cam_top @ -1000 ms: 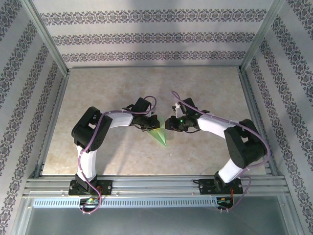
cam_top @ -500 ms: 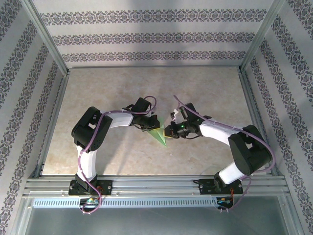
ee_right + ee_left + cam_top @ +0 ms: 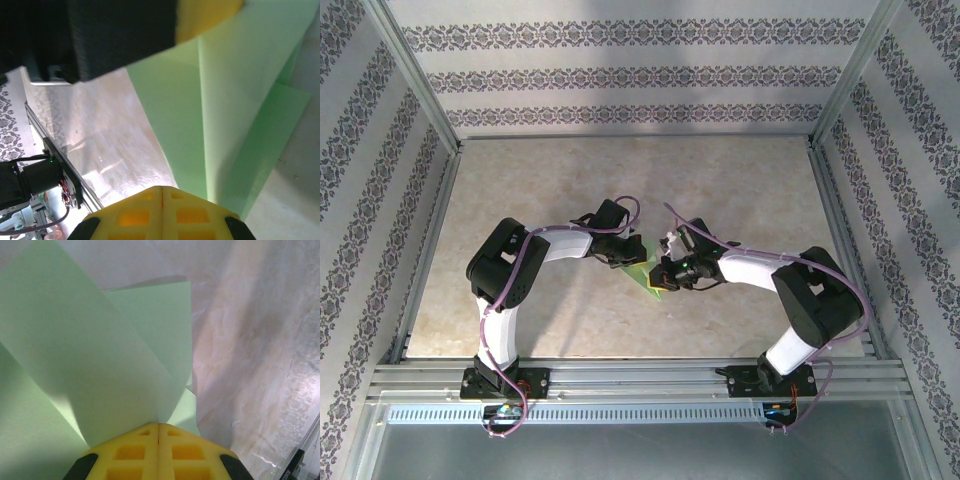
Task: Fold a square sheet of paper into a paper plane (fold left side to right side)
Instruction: Fourth fold the wing at the center of the table.
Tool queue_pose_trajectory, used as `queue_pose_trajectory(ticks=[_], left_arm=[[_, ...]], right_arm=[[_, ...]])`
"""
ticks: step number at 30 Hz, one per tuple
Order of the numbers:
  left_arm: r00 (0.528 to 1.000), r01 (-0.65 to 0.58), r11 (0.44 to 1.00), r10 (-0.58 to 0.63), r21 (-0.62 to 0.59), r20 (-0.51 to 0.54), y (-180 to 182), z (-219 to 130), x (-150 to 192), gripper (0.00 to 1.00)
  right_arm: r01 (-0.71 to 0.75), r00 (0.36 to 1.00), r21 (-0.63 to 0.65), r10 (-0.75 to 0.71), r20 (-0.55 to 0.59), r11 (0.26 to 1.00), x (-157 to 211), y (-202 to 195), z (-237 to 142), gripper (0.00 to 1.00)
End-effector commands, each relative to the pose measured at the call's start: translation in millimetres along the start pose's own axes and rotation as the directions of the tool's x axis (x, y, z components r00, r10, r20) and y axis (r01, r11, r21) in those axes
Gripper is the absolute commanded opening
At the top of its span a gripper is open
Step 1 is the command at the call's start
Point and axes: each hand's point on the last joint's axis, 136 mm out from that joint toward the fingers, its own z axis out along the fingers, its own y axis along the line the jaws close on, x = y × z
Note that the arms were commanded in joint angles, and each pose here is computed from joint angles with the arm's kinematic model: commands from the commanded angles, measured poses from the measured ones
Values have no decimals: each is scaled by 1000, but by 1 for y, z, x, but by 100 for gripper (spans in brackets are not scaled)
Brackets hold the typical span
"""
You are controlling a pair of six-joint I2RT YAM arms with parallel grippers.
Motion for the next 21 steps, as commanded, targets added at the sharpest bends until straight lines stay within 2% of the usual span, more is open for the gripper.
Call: queue_pose_trajectory(ticks=[1,21], left_arm=[[999,19,996,-23,-90,-40,24,8,19,0],[999,23,995,-27,-99,-42,27,9,20,0]], right_arm=[[-10,1000,18,10,-23,1000,10,-8,8,0],[-25,999,61,27,-45,998,23,-23,12,0]])
